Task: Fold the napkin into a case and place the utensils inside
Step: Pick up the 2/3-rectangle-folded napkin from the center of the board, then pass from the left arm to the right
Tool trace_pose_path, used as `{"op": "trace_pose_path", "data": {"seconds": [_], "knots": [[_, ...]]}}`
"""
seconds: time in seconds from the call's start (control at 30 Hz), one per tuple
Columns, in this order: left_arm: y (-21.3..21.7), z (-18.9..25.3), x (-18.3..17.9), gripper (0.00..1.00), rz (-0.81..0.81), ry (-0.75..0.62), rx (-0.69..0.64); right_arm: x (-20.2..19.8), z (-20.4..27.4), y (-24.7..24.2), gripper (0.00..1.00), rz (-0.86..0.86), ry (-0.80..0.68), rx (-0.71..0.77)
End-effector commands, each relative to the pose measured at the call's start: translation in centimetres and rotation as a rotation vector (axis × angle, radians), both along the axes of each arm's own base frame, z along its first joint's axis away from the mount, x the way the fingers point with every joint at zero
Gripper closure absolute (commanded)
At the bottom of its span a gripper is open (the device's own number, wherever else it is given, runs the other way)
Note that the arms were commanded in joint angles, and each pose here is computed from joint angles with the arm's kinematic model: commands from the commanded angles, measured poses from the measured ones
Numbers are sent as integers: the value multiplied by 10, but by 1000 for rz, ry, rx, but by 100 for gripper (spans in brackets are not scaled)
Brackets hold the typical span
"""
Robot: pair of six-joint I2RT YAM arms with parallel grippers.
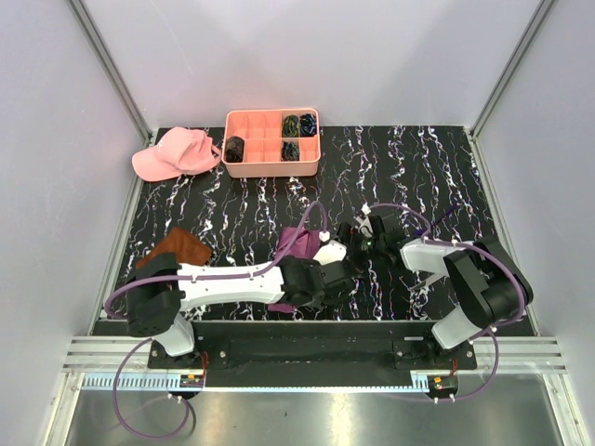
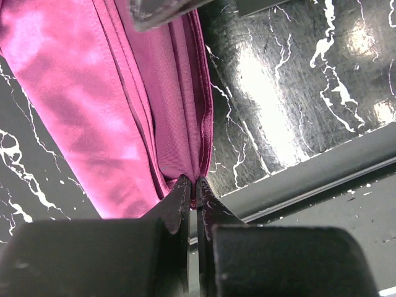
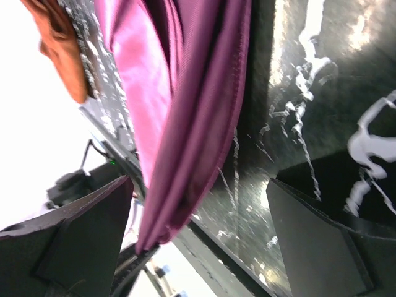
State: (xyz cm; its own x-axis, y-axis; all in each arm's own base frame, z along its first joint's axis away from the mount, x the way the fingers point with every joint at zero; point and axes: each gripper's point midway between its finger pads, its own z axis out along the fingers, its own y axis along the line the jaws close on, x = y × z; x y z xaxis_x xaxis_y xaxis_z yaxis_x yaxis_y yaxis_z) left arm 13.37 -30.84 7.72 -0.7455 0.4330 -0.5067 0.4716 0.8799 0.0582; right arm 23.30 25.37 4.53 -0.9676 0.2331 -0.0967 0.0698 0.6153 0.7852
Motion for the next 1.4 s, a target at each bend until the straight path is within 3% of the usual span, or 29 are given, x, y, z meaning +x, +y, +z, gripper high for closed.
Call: {"op": "trace_pose_path", "data": {"seconds": [0.0, 0.3, 0.43, 0.53, 0.7, 0.8, 0.97, 1.37], "knots": [[-8, 10, 4, 100, -13, 5, -63, 5, 5, 13, 0, -26, 10, 81], [-13, 6, 2, 100, -27, 28, -80, -29, 3, 44, 0, -21, 108, 140], [-15, 3, 0, 100, -39, 41, -81, -29, 8, 47, 6, -57, 133, 159], [-16, 3, -2, 87, -44, 47, -99, -25, 14, 48, 9, -62, 134, 146], [-22, 7, -2, 59, -62, 43, -139, -23, 24, 51, 30, -91, 169, 173], [-27, 9, -1, 52, -67, 38, -152, -23, 26, 52, 40, -98, 187, 181], [-32, 8, 3, 48, -65, 29, -145, -26, 26, 50, 48, -115, 214, 185], [-34, -6, 17, 45, -25, -16, -63, -31, 26, 55, 49, -144, 267, 213]]}}
